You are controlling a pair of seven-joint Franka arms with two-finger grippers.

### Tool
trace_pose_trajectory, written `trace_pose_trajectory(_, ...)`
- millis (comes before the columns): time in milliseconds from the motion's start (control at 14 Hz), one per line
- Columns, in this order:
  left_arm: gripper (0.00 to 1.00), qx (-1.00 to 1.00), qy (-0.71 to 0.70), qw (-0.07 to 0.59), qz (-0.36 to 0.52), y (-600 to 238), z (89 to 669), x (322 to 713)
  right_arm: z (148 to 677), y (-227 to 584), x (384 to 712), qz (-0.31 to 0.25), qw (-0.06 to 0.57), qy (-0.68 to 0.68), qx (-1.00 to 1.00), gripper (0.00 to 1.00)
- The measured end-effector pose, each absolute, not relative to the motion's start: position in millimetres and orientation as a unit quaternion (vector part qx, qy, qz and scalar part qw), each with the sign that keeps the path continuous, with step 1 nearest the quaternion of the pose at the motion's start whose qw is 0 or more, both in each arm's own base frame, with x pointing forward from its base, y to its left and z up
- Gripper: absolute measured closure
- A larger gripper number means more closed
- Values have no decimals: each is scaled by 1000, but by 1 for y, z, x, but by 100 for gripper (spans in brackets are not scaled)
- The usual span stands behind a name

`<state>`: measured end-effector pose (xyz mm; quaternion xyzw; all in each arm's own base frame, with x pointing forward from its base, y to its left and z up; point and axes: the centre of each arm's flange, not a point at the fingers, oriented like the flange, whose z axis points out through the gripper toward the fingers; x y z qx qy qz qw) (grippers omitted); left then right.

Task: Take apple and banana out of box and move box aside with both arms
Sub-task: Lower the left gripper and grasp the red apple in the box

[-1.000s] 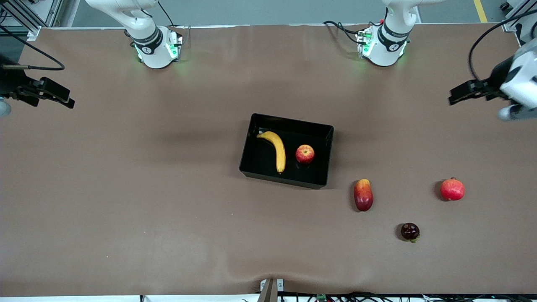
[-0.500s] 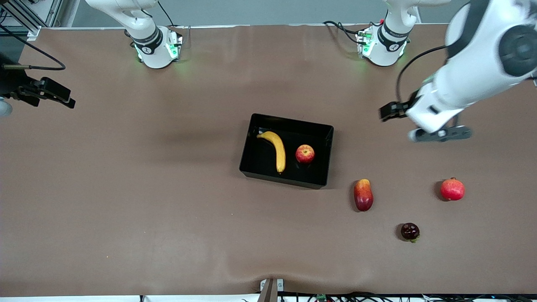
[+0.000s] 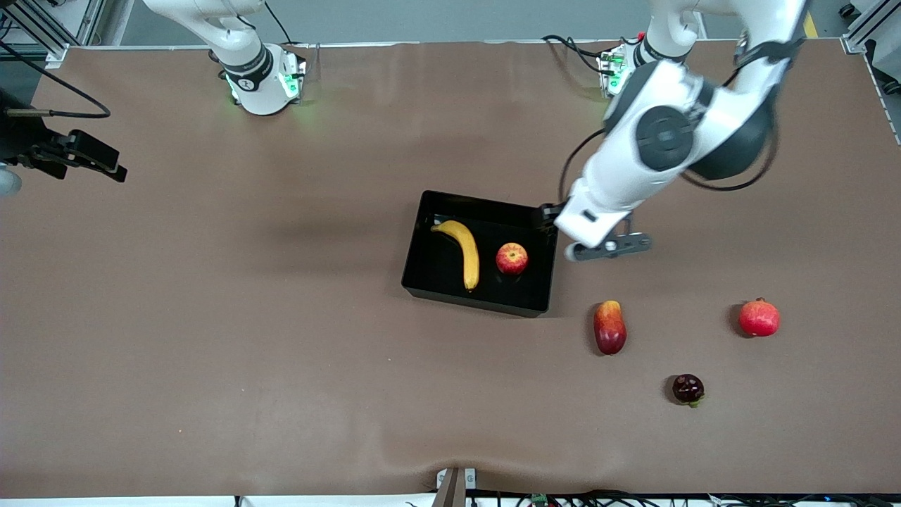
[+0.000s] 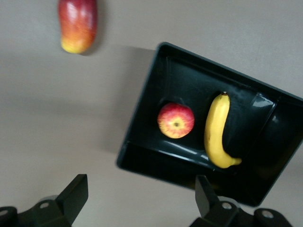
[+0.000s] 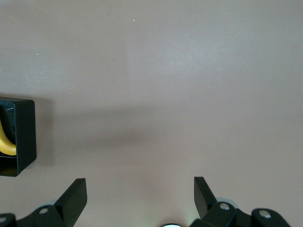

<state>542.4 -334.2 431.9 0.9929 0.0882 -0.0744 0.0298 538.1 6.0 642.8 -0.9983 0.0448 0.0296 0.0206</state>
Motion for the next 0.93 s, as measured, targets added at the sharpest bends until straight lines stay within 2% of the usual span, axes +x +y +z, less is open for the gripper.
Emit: trace_pose_trajectory(929,0,964,255,-20,-74,-408,251,530,643,6,538,30,21,45,-998,0)
